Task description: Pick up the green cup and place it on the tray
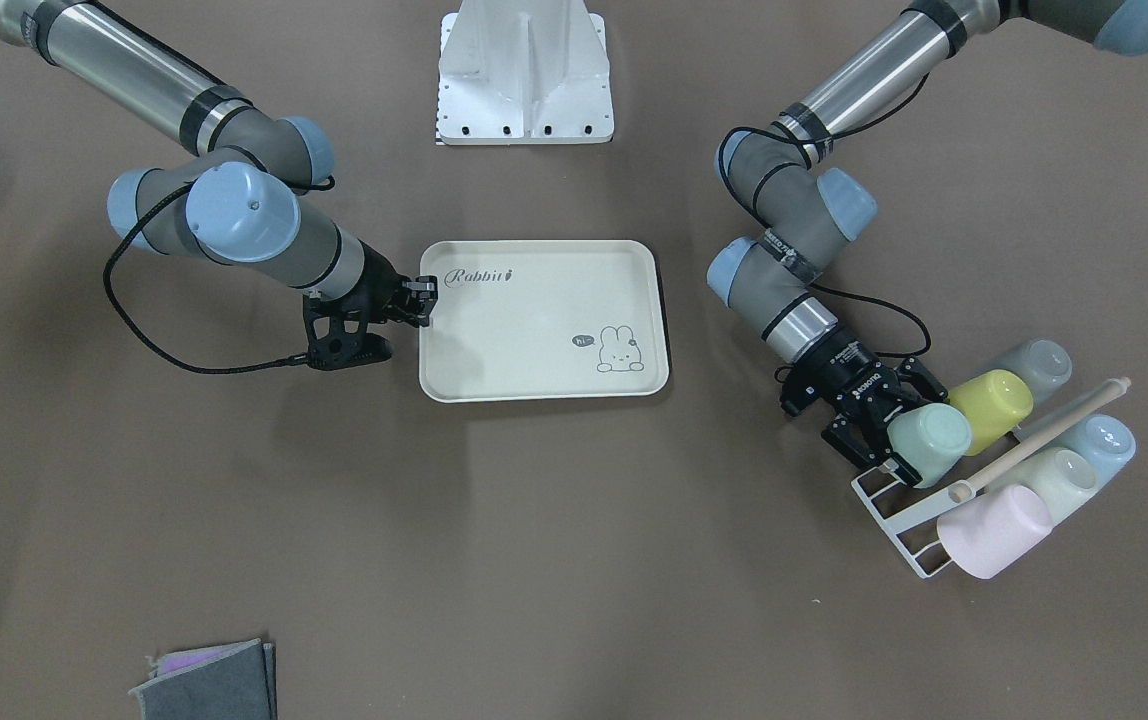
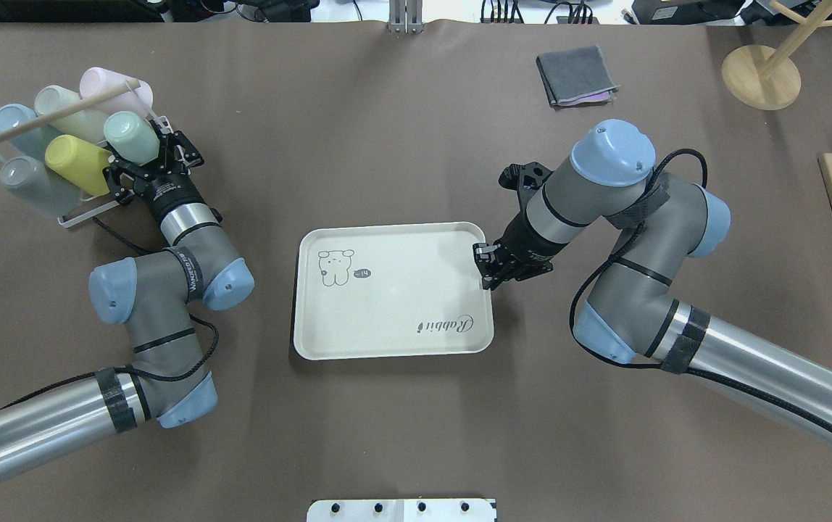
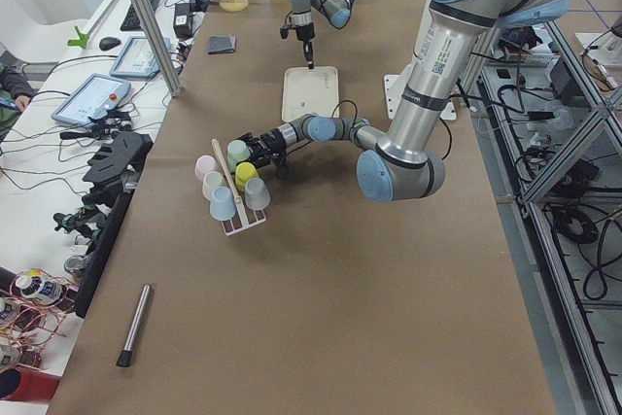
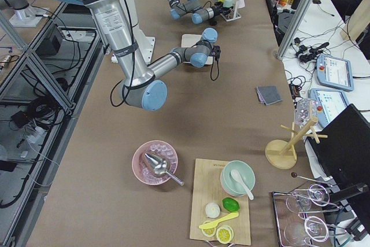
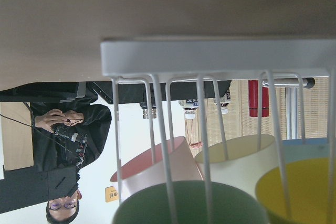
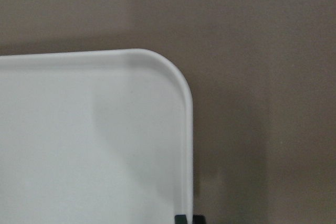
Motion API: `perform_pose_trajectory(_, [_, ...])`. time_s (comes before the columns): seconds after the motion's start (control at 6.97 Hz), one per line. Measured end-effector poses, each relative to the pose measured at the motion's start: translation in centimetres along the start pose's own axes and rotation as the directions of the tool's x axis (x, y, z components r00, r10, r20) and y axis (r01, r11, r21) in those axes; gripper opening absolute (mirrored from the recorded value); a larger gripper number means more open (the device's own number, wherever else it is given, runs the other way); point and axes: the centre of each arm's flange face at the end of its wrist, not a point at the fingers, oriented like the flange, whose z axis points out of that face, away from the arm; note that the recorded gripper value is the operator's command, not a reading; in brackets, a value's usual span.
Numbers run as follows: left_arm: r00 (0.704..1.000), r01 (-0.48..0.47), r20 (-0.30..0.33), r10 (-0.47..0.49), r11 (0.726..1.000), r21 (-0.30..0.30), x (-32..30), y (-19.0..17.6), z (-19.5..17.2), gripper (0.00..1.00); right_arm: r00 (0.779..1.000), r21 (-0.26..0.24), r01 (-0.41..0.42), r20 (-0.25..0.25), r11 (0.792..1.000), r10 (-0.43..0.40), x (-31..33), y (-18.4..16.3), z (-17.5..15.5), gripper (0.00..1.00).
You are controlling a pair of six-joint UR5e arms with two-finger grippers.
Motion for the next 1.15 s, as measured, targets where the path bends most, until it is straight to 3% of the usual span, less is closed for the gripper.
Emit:
perform_pose_trajectory(0.72, [1.0, -0.001, 0.007, 0.001, 1.0, 0.005, -0.3, 1.6, 0.0, 0.56, 1.0, 0.005, -0.011, -0.01, 1.0, 0.011, 1.4, 0.2, -0.1, 0.0])
perform_pose_trajectory(1.15, [0.998, -0.022, 0.052, 0.02, 0.999, 0.027, 0.1, 2.9, 0.2, 0.56, 1.0, 0.016, -0.005, -0.009, 1.0, 0.006, 1.0, 0.3, -0.2, 0.0])
